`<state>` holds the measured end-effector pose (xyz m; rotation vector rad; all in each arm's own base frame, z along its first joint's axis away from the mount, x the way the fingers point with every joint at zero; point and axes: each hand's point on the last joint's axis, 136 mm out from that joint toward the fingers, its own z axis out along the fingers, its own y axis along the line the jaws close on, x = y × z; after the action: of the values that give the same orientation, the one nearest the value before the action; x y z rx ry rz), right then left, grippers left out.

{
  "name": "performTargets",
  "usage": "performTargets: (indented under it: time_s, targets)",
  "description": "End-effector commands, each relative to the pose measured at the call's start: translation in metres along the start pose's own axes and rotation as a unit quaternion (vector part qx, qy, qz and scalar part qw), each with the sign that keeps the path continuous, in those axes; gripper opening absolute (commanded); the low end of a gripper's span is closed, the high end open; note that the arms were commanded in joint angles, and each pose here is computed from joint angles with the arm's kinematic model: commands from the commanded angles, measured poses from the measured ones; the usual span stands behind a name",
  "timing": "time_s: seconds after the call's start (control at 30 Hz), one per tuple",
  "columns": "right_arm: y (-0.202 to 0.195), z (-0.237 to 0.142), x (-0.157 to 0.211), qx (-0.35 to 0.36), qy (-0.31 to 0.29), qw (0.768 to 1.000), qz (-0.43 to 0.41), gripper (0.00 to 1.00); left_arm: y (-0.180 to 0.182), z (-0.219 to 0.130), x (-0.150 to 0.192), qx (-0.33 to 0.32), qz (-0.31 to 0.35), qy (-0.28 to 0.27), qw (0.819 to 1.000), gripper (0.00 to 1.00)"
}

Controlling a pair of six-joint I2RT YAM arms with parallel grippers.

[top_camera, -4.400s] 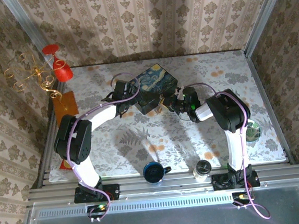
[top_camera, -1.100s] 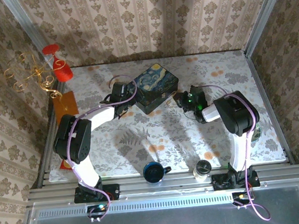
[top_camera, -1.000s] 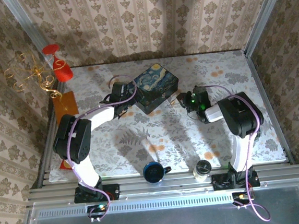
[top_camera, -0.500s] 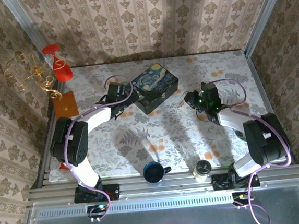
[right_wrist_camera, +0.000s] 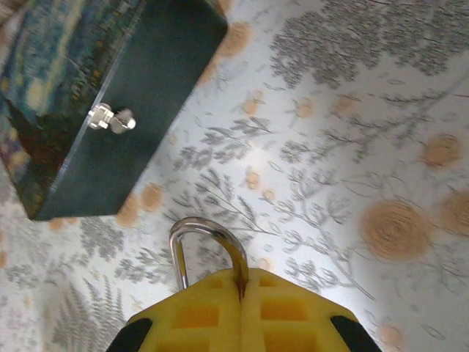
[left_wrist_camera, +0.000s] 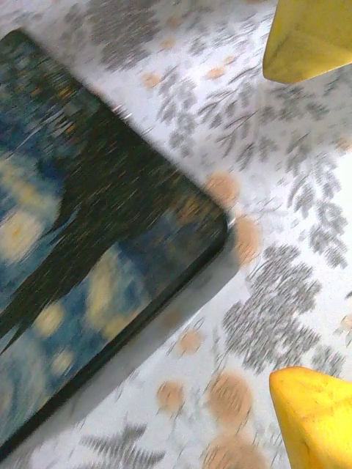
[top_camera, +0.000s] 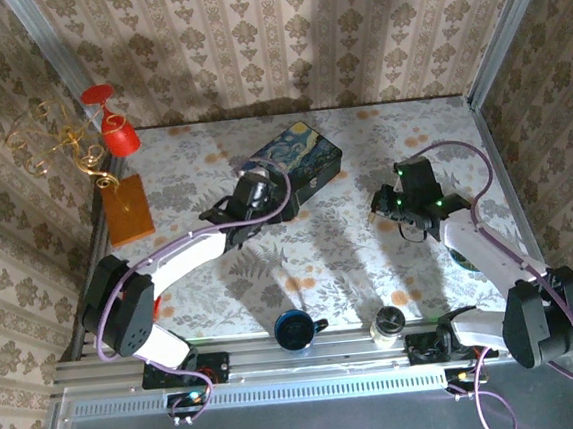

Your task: Unlock the padlock with the key

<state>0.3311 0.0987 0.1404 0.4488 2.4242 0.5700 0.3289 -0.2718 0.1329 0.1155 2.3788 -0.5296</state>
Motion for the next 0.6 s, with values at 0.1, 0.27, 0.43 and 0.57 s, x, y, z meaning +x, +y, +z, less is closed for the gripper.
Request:
performTargets:
  time_s: [0.1, 0.27, 0.43, 0.57]
  targets:
    - [-0.021, -0.004, 0.006, 0.044, 0.021, 0.999, -0.016, 0.0, -0.053, 0.017, 0.03, 0.073, 0.015, 0.037, 0.997, 0.95]
    - [-0.023, 0.009, 0.013, 0.043, 0.045, 0.998, -0.015, 0.0, -0.058, 0.043, 0.037, 0.07, 0.018, 0.051, 0.996, 0.86]
    - [-0.028, 0.017, 0.019, 0.054, 0.069, 0.996, -0.022, 0.0, -0.039, 0.063, 0.024, 0.047, 0.001, 0.039, 0.998, 0.81]
    - [-0.026, 0.021, 0.02, 0.054, 0.087, 0.994, -0.03, 0.0, -0.016, 0.079, 0.015, 0.026, -0.018, 0.034, 0.999, 0.81]
